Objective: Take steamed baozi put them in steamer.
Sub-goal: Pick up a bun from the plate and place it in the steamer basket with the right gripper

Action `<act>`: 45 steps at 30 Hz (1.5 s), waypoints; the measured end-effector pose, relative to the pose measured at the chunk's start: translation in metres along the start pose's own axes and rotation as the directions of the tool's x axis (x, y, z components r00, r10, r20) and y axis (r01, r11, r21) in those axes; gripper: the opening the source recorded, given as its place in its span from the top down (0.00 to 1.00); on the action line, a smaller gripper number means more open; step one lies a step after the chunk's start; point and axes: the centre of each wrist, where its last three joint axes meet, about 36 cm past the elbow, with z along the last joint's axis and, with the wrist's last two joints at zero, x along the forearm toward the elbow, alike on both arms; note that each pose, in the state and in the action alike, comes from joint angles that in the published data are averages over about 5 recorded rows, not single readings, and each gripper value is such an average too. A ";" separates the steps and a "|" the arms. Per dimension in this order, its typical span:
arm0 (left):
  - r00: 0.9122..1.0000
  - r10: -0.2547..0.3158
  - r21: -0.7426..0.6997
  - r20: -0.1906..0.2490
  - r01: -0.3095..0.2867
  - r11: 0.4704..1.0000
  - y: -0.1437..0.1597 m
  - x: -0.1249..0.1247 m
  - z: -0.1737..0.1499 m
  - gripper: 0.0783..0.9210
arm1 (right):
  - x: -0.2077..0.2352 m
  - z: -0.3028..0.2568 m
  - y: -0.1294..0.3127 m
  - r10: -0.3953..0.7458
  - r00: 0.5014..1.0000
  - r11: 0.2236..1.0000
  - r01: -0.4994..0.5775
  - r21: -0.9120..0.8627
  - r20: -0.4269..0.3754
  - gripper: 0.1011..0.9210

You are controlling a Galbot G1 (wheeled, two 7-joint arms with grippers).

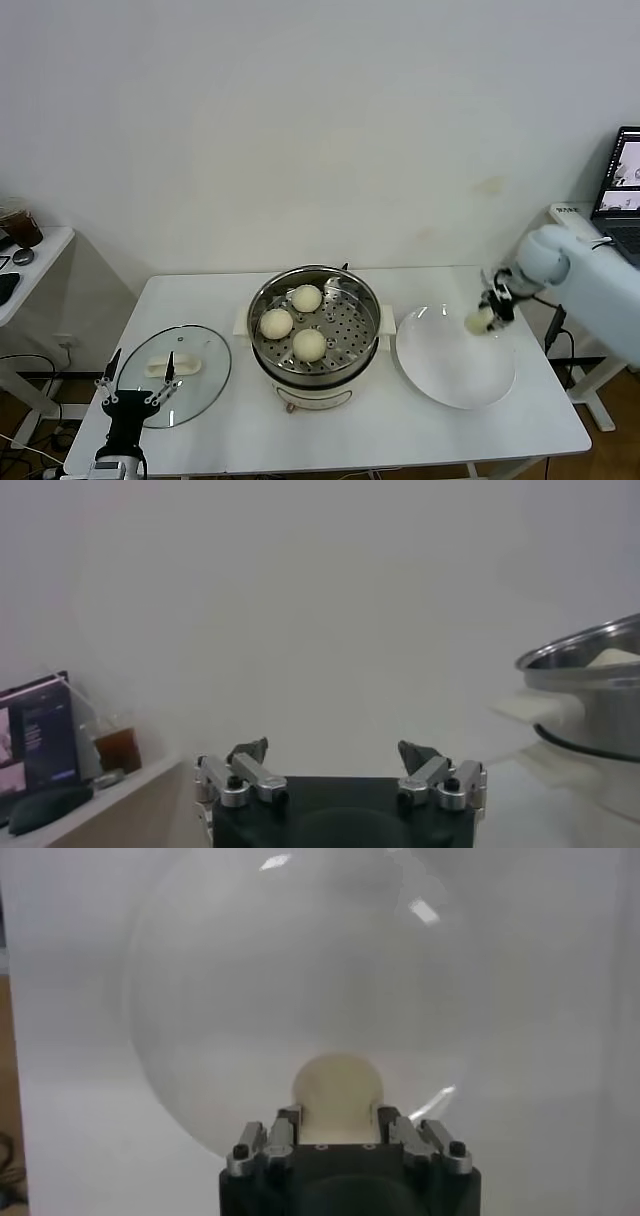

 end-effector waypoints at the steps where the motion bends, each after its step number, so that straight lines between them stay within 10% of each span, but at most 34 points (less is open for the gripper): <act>1: 1.000 0.001 0.000 0.002 -0.001 1.000 0.000 -0.001 0.000 0.12 | 0.012 -0.009 -0.006 0.013 1.000 1.000 -0.013 0.011 0.013 0.54; 16: 1.000 0.001 -0.009 0.017 -0.001 1.000 0.002 -0.002 -0.002 0.12 | 0.110 -0.185 -0.040 0.050 0.981 0.989 -0.074 0.124 0.187 0.54; 45: 0.999 -0.022 -0.027 0.026 0.023 0.999 0.013 0.008 -0.010 0.12 | -0.011 -0.309 -0.029 -0.063 0.992 0.994 0.052 0.098 0.113 0.54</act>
